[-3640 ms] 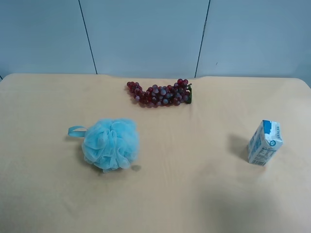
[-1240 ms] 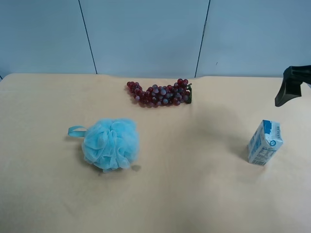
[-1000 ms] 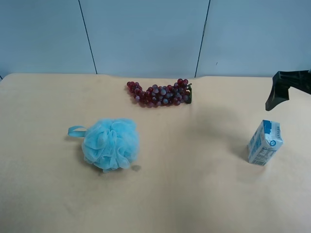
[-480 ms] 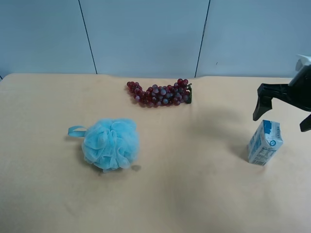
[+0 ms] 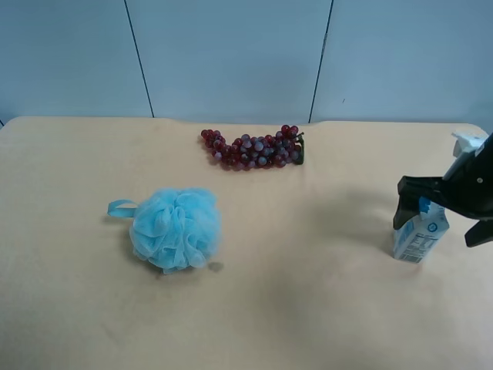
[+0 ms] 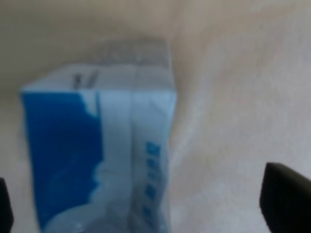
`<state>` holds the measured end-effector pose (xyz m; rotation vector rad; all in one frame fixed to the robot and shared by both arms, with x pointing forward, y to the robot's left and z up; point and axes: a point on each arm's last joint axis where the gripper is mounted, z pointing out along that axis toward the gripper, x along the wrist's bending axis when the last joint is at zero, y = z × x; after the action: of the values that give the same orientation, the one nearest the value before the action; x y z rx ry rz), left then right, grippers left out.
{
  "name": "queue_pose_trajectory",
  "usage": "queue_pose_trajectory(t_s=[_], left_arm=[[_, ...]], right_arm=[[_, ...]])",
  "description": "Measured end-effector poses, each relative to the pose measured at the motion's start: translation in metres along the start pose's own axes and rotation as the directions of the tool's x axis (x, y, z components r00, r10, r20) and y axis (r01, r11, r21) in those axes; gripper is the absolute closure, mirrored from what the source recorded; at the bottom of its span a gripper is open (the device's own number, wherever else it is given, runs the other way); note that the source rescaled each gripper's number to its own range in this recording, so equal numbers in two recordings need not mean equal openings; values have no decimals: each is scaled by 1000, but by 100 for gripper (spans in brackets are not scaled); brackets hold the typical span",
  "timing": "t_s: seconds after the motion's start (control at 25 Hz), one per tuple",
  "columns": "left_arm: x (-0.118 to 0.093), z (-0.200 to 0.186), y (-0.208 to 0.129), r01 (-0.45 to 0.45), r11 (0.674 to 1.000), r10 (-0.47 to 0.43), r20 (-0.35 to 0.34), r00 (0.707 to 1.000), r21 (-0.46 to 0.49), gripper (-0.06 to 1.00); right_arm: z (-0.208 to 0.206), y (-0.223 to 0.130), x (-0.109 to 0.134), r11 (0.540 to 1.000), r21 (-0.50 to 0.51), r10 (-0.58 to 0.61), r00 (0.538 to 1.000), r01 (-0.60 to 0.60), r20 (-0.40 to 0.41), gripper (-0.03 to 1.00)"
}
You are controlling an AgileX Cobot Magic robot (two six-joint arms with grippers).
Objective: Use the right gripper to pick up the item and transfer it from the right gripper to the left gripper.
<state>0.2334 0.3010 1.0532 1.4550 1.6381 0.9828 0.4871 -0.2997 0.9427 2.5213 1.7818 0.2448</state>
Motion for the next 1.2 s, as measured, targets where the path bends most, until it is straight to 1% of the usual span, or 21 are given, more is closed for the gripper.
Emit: queue_pose_trajectory(t_s=[0.16, 0.24, 0.4, 0.72, 0.84, 1.0, 1.08, 1.2], left_arm=[[0, 0, 0, 0, 1000, 0, 0, 1000, 0, -6], [0, 0, 0, 0, 1000, 0, 0, 1000, 0, -6], [0, 0, 0, 0, 1000, 0, 0, 1000, 0, -6], [0, 0, 0, -1, 1000, 1, 0, 1000, 0, -6], [0, 0, 0, -1, 1000, 1, 0, 1000, 0, -6], [0, 0, 0, -1, 1000, 1, 0, 1000, 0, -6], [0, 0, 0, -1, 1000, 1, 0, 1000, 0, -6], [0, 0, 0, -1, 1000, 1, 0, 1000, 0, -6]], right_arm=[[1, 3, 0, 999, -41, 1, 1000, -2, -10, -3], [0, 4, 2, 999, -45, 13, 1000, -14, -22, -3], [-1, 5, 4, 998, -47, 41, 998, -43, -48, -3], [-1, 5, 5, 998, -49, 43, 998, -45, -50, -3], [3, 6, 4, 998, -35, 44, 998, -46, -45, -3], [12, 7, 4, 999, -6, 47, 998, -47, -34, 5], [9, 11, 6, 999, -16, 48, 998, -48, -39, 9], [0, 22, 10, 998, -43, 44, 998, -46, -53, 11]])
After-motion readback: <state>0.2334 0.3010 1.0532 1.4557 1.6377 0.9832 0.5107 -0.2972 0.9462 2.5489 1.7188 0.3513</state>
